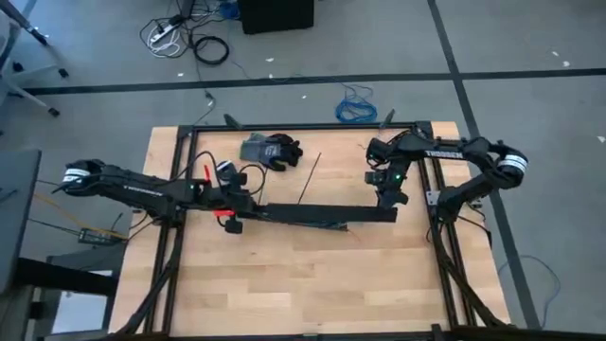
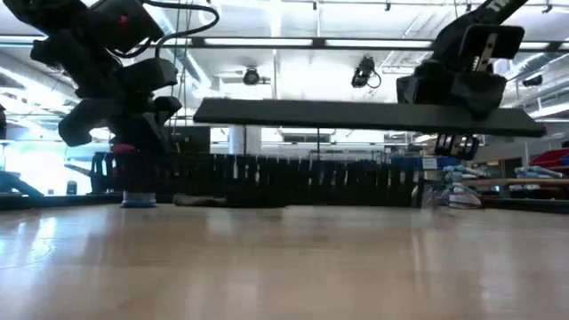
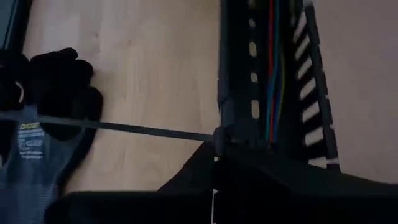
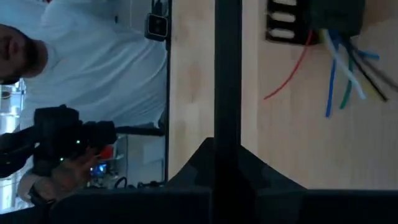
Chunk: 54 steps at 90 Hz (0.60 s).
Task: Ziptie cables
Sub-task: Close the black cable duct cover
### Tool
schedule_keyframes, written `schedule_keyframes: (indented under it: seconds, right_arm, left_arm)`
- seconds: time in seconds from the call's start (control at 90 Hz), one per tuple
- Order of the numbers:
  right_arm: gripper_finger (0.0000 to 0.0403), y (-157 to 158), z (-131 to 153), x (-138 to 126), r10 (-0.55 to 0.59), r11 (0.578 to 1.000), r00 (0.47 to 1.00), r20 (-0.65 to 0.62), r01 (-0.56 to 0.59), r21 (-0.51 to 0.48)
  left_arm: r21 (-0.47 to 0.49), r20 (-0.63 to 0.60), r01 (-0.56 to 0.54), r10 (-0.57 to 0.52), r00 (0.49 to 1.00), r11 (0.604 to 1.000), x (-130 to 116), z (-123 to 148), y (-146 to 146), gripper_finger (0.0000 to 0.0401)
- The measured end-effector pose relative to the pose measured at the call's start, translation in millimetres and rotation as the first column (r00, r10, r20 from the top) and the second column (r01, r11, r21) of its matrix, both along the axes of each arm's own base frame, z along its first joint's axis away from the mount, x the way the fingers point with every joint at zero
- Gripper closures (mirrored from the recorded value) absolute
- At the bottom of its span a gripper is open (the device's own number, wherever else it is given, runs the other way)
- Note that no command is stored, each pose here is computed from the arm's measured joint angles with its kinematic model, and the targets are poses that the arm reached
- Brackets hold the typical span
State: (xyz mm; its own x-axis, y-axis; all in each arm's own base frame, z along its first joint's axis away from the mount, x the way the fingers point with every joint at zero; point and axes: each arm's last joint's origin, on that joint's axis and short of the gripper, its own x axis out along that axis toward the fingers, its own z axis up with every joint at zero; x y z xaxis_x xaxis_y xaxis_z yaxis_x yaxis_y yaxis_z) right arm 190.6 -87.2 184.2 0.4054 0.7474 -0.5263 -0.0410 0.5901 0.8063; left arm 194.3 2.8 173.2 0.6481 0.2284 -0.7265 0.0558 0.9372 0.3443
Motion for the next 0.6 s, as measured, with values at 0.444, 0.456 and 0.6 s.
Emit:
schedule_keyframes:
  seconds: [0.444, 0.456, 0.6]
  right_arm:
    - [0.0391, -0.9, -7.5, 2.9, 0.007, 1.0, 1.0, -0.028, -0.007, 0.02]
    - [0.0391, -0.9, -7.5, 3.0, 0.007, 1.0, 1.0, -0.027, -0.007, 0.02]
    - [0.0391, -1.5, -7.7, 4.0, 0.007, 1.0, 1.0, -0.015, -0.007, 0.012]
  left_arm:
    - [-0.021, 0.015, -0.018, 0.018, 1.0, 1.0, 0.7, 0.6, -0.1, 0.0297]
    - [-0.022, 0.016, -0.019, 0.019, 1.0, 1.0, 0.7, 0.6, -0.1, 0.0294]
    - [-0.054, 0.107, -0.042, 0.048, 0.993, 0.998, 6.4, 6.2, -0.2, 0.0254]
